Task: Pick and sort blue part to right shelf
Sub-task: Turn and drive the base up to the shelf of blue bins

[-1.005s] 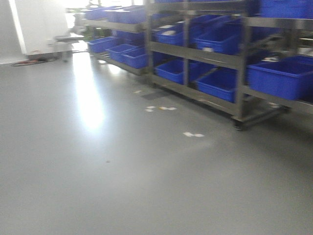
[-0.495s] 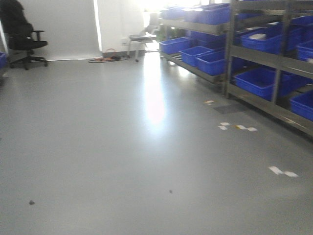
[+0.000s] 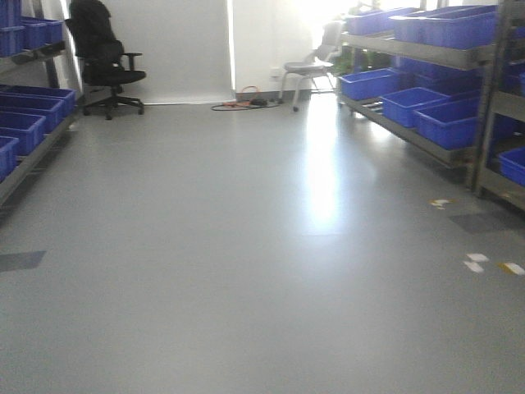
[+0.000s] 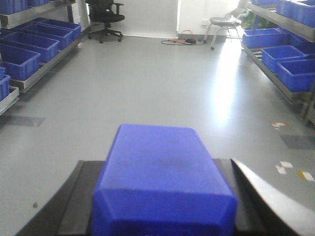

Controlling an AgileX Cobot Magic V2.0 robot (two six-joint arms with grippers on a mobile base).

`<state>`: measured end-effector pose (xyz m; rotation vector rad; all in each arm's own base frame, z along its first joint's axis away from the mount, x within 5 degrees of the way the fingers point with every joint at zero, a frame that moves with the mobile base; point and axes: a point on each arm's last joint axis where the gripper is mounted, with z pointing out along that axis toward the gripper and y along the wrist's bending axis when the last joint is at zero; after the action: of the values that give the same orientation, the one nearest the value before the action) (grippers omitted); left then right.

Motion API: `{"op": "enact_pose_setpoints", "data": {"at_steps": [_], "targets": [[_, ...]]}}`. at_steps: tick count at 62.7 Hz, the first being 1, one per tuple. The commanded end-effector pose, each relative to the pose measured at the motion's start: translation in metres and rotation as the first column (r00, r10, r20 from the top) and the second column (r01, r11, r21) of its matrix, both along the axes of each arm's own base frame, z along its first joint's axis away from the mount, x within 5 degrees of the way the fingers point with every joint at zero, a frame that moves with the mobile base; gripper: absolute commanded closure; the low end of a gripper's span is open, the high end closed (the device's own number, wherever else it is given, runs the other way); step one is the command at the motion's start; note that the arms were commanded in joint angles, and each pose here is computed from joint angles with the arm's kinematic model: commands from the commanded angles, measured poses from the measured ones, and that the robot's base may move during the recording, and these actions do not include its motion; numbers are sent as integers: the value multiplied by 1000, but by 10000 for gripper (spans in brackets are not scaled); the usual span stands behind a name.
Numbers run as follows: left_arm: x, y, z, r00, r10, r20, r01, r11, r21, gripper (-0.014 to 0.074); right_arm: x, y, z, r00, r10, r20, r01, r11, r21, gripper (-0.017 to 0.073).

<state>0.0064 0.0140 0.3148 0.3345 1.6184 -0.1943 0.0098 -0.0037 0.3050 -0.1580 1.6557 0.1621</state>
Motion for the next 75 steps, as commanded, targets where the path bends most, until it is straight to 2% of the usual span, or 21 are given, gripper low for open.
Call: {"op": "enact_pose_setpoints", "data": {"at_steps": [1, 75], "targets": [[-6, 2, 16, 993, -13, 117, 19, 998, -52, 272, 0, 0, 16, 995, -2, 103, 1, 1000, 4, 365], [-6, 2, 16, 993, -13, 117, 19, 998, -52, 272, 0, 0, 16, 995, -2, 103, 1, 1000, 4, 365]]}}
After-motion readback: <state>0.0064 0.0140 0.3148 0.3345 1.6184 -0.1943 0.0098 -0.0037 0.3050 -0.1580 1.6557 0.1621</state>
